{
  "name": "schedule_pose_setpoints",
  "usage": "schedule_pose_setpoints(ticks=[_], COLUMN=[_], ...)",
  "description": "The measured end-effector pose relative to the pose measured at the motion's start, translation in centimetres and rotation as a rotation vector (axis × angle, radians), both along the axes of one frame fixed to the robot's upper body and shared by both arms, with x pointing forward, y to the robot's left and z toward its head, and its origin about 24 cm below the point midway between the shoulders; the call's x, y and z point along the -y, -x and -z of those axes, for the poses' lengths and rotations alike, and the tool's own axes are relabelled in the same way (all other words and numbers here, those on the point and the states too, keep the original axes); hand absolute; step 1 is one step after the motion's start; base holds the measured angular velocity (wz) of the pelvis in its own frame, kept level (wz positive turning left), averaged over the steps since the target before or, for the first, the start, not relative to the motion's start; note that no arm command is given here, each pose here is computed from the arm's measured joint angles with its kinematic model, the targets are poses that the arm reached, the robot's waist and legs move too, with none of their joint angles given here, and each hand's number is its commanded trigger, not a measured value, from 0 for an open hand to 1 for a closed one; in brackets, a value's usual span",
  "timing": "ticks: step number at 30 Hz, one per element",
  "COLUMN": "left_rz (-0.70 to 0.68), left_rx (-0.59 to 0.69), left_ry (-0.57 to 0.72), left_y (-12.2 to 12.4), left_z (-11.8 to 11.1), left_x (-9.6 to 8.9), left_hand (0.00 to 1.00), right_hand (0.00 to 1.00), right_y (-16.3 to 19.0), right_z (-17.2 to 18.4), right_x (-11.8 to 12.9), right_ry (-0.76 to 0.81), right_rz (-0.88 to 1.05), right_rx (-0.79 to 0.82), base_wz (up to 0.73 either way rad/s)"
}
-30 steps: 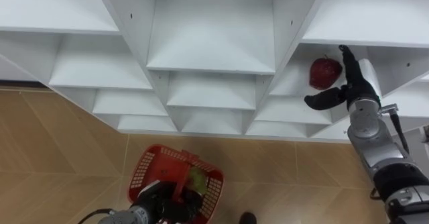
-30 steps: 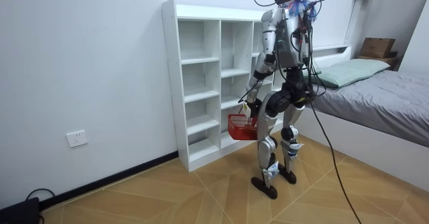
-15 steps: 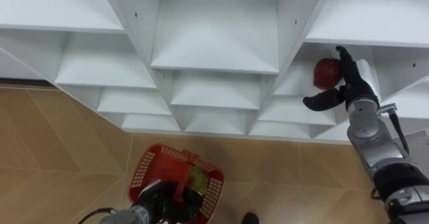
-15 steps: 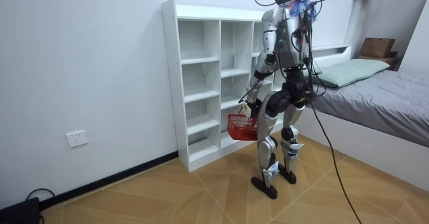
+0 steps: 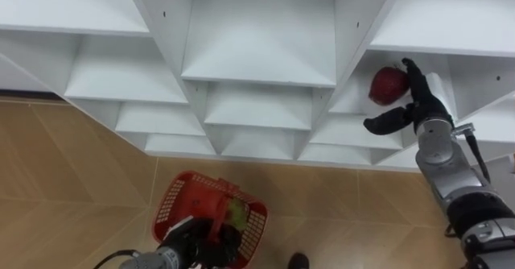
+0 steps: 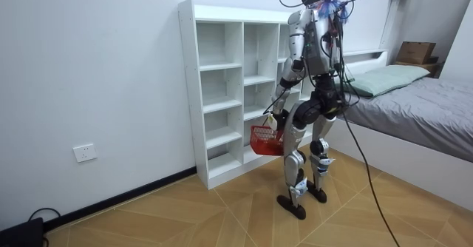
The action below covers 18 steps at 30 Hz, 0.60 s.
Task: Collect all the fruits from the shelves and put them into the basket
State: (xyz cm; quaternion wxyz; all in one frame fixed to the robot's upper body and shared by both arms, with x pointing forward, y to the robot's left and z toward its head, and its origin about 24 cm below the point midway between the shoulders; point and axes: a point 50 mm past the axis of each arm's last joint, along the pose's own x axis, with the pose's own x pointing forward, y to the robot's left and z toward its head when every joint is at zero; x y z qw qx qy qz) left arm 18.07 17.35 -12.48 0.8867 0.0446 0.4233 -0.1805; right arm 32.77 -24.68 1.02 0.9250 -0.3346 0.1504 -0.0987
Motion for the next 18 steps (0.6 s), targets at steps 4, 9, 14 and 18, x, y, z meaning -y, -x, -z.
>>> schedule_pose_setpoints(ticks=[4, 9, 14, 18], left_rz=[0.0, 0.0, 0.0, 0.0], left_rx=[0.001, 0.002, 0.002, 0.002], left_ry=[0.0, 0.0, 0.0, 0.0], left_y=[-0.03, -0.07, -0.07, -0.06], left_z=[-0.01, -0.03, -0.03, -0.03], left_x=[0.0, 0.01, 0.01, 0.01], left_hand=[1.0, 1.0, 1.0, 1.0], right_hand=[0.0, 0.0, 0.0, 0.0], right_y=[-0.04, -0.22, -0.18, -0.19], right_z=[-0.05, -0.25, -0.14, -0.15], right_x=[-0.01, -0.09, -0.03, -0.04], right_ry=[0.0, 0.0, 0.001, 0.001], right_rz=[0.0, -0.003, 0.0, 0.0], right_rx=[0.001, 0.007, 0.001, 0.001], base_wz=[0.0, 0.01, 0.0, 0.0])
